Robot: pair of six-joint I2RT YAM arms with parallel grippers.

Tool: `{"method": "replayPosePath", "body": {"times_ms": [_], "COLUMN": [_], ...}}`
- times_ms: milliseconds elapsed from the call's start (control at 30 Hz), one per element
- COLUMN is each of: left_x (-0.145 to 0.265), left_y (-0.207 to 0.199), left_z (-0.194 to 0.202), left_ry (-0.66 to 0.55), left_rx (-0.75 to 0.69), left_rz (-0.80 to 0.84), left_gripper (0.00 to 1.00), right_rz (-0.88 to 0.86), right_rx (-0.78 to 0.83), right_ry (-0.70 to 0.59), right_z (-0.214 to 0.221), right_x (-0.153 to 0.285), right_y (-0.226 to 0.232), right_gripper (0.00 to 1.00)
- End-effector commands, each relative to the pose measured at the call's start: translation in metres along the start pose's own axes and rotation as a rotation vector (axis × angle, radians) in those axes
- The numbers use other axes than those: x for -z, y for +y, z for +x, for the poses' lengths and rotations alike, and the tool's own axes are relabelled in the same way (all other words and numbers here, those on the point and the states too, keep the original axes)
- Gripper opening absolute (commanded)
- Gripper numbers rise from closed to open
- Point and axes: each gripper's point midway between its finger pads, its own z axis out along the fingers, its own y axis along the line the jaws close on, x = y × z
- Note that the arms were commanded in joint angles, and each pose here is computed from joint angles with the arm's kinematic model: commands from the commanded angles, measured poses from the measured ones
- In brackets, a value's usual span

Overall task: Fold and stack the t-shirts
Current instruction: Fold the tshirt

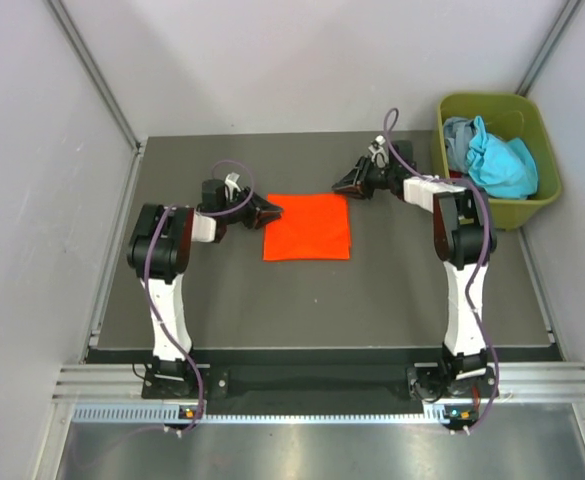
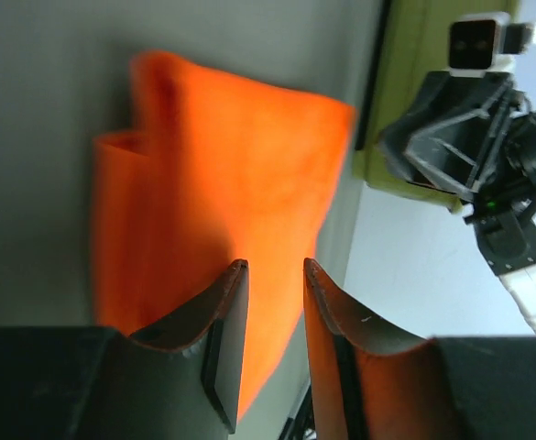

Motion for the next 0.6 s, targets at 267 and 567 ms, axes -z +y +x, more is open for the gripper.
{"method": "replayPosePath", "body": {"times_ms": [267,567], "left_x": [-0.019,0.012], "left_y": [0.013,0.006], "left_z": [-0.057,-0.080], "left_ry": [-0.065,-0.080], "left_rx": [-0.049,-0.128], "left_rz": [-0.008,-0.125], "left_gripper": [0.36,0.38], "right_rz": [0.059,0.156], "right_rx": [-0.069,0.016], "right_ry": [-0.070,-0.069], "right_z": [-0.041,-0.065], "right_x": [-0.013,0.018], "right_y": [-0.052,-0.043], "right_gripper": [0.26,0.30]}}
